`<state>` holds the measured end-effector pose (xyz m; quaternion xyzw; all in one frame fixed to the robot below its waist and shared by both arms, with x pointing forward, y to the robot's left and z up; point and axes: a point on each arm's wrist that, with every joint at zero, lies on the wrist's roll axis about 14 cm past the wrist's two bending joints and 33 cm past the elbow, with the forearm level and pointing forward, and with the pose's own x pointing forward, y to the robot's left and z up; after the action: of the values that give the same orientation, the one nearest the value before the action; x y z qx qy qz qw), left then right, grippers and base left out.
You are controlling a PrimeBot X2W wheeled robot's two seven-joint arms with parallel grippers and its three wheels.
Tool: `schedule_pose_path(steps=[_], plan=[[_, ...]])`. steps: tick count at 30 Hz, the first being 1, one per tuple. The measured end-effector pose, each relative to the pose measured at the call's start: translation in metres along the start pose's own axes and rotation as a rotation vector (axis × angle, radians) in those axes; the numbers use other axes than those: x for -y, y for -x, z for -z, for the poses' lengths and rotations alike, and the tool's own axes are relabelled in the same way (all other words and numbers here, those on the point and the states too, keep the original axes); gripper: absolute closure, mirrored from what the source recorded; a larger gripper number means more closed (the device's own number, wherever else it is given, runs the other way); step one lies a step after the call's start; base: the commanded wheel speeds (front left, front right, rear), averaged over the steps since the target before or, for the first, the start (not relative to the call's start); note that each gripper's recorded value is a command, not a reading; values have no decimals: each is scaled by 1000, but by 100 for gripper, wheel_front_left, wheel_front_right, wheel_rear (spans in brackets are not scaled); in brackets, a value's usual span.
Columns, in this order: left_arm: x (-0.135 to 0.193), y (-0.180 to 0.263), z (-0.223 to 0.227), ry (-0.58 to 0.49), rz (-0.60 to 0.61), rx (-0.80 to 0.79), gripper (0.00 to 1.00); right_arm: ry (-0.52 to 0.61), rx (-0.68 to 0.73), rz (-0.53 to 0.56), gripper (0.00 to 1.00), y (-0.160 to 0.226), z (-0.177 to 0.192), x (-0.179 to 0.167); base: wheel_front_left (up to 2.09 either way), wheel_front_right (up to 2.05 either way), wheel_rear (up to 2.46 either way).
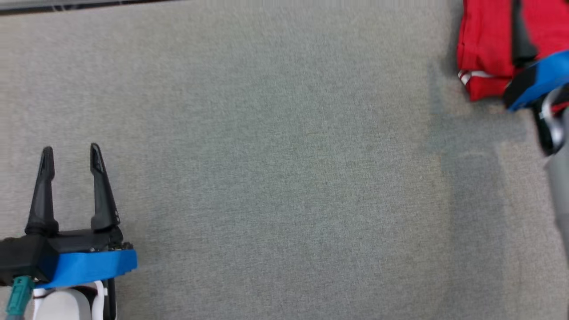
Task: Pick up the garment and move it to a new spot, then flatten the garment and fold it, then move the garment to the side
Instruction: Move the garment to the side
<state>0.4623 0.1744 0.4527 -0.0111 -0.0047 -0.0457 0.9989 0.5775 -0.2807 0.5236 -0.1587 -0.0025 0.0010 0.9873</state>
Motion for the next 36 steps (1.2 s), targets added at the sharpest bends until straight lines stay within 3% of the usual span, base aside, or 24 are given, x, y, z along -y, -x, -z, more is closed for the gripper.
schedule_pose_path(steps=[7, 15, 25, 36], plan=[[-10, 30, -6, 11, -46, -21, 0, -130, 97, -110, 0, 31, -30, -65, 0, 0, 0], [-22, 60, -14, 17, -92, -30, 0, -273, 95, -163, 0, 87, -26, -108, 0, 0, 0], [-27, 91, -7, 13, -118, -70, 0, -376, 34, -164, 0, 148, -6, -131, 0, 0, 0], [-23, 125, 1, 13, -117, -105, 0, -415, -13, -94, 0, 204, 11, -122, 0, 0, 0]])
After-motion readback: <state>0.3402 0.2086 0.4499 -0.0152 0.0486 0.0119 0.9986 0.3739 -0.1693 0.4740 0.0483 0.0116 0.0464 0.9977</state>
